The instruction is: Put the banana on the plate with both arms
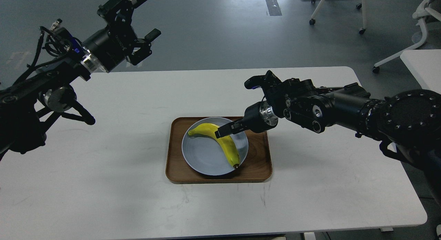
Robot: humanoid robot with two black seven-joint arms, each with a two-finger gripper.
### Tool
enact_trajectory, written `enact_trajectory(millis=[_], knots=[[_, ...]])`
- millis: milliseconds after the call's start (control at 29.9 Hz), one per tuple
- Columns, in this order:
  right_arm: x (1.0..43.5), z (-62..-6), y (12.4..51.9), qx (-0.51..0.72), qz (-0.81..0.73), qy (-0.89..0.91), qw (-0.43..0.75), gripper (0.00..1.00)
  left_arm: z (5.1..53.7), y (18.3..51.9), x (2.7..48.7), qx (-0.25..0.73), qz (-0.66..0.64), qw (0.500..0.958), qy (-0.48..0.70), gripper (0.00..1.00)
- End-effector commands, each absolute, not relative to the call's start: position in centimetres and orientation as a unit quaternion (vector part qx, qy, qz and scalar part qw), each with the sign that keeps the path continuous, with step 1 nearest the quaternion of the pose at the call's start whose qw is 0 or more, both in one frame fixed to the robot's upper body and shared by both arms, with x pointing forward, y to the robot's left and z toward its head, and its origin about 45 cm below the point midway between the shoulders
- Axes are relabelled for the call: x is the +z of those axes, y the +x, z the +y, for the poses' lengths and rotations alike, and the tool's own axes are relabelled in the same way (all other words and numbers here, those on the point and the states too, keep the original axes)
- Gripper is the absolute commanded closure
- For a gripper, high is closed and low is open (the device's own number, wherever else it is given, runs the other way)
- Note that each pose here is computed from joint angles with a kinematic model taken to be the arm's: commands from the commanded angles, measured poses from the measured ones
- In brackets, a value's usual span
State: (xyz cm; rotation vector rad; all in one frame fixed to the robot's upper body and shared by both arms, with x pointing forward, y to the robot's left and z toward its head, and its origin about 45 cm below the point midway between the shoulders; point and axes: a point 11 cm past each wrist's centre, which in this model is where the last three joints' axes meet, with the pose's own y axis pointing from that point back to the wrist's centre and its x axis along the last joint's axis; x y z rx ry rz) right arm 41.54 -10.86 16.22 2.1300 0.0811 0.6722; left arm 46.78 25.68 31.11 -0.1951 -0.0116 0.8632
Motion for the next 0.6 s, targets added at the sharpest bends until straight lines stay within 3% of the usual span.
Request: enact_trajectory(millis=[0,67,301,468,568], knots=[[16.5,-10.6,41.6,0.265,0.025,0.863,0.429,0.03,25.7,46.8,31.1,0.418,-0.006,0.904,-0.094,0.02],[17.2,-10.1,41.9,0.258,0.008,0.875,0.411,0.02,25.7,46.8,31.1,0.418,-0.006,0.904,-0.094,0.02],[25.6,-17.9,47.2,0.179,-0.223,0.922,0.260,0.01,26.0,46.9,31.0,0.424,-0.005,0.901,-0.096,0.02],[26.5,-22.2,47.9,0.072,-0.354,0.926,0.111,0.01,26.6,46.6,30.0,0.436,0.011,0.893,-0.112,0.02],[24.6,-24.7,47.3,0.010,-0.410,0.911,0.048,0.01,26.9,46.2,28.7,0.445,0.028,0.887,-0.119,0.02]])
